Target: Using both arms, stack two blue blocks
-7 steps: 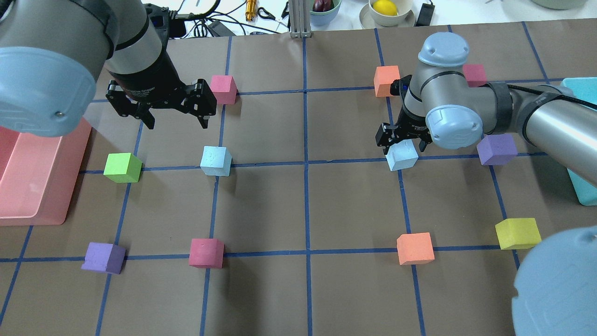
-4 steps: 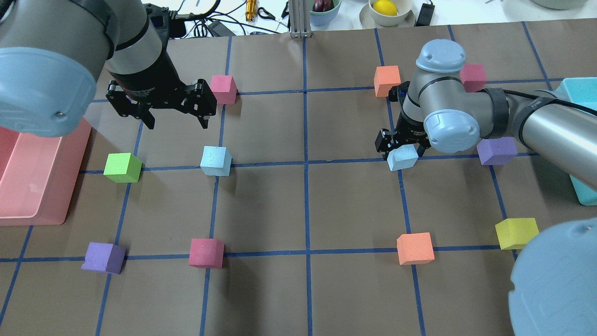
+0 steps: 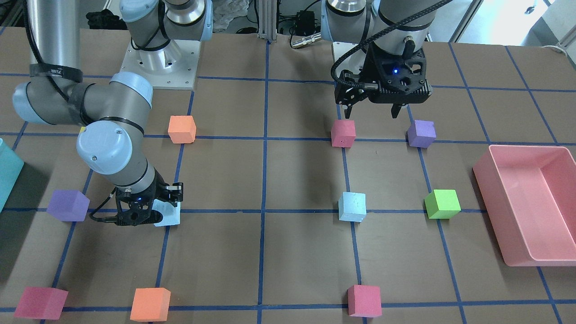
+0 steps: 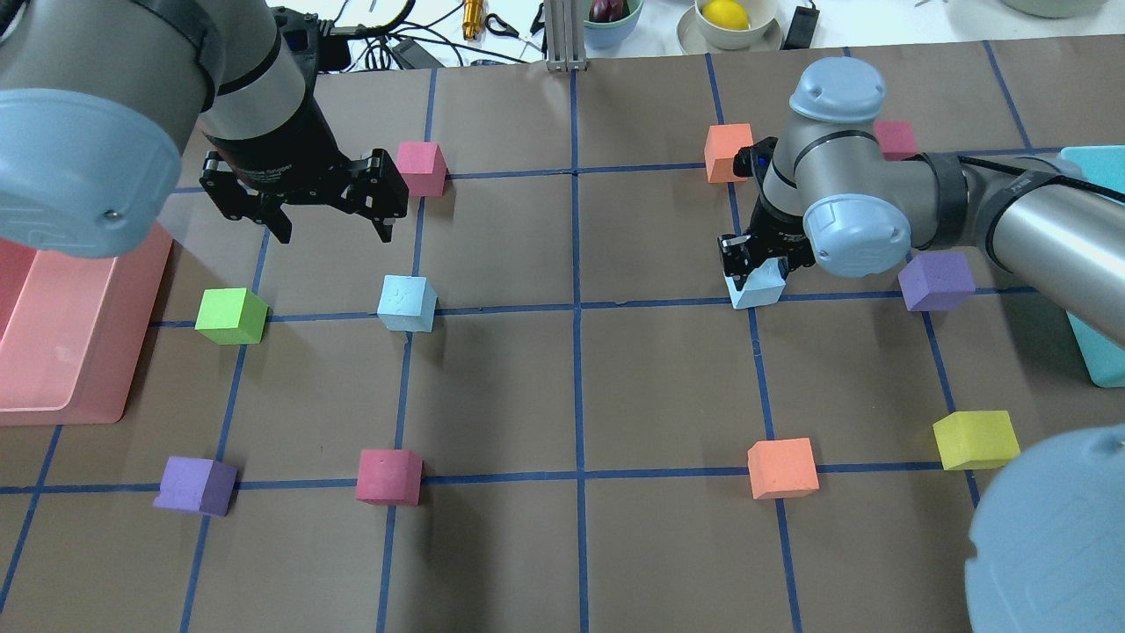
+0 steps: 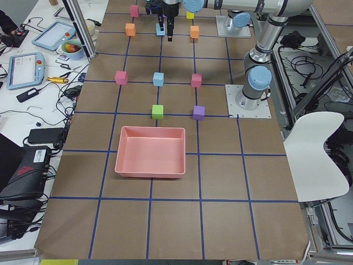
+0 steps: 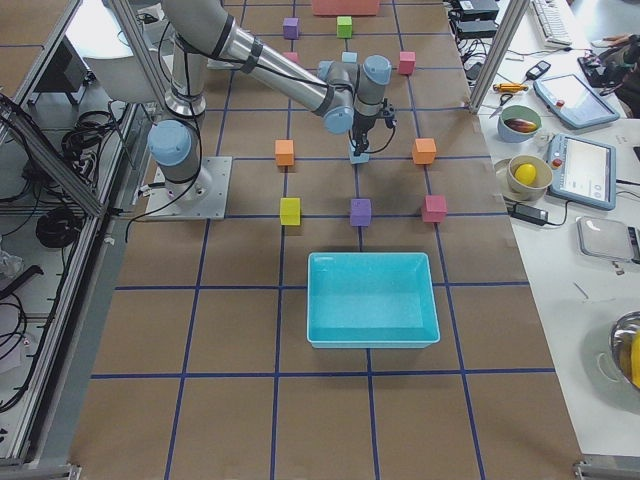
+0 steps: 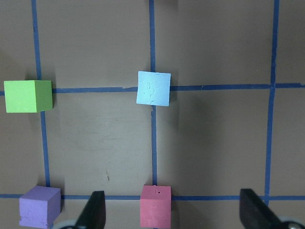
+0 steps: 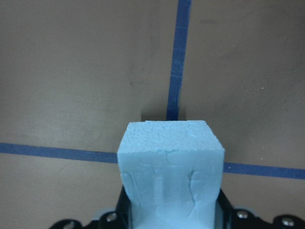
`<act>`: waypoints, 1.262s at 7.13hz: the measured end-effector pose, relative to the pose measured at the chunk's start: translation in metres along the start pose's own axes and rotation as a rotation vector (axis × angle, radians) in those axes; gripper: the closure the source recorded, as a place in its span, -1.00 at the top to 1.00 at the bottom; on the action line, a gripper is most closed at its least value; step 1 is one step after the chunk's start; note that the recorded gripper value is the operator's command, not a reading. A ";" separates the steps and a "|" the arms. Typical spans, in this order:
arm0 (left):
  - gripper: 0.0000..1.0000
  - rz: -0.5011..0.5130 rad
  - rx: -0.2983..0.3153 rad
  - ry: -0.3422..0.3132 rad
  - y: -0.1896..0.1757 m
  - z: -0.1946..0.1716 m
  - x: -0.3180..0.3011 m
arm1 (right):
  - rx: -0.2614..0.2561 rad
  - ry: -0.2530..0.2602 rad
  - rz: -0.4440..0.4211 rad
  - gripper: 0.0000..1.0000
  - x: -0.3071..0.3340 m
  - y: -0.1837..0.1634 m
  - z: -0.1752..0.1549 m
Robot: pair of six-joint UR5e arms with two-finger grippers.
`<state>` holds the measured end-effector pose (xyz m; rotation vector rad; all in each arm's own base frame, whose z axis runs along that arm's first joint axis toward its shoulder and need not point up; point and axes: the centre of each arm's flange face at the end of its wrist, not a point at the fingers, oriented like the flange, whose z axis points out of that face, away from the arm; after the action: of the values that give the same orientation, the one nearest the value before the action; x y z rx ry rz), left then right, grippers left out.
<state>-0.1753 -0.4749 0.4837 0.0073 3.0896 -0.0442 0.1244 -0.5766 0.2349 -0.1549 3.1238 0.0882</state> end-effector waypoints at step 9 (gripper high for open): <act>1.00 0.000 -0.001 0.000 0.000 0.000 0.000 | 0.081 -0.051 0.173 -1.00 -0.187 -0.152 -0.028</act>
<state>-0.1753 -0.4747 0.4835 0.0074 3.0895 -0.0423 0.3252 -0.7106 0.2569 0.1166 3.0763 -0.0323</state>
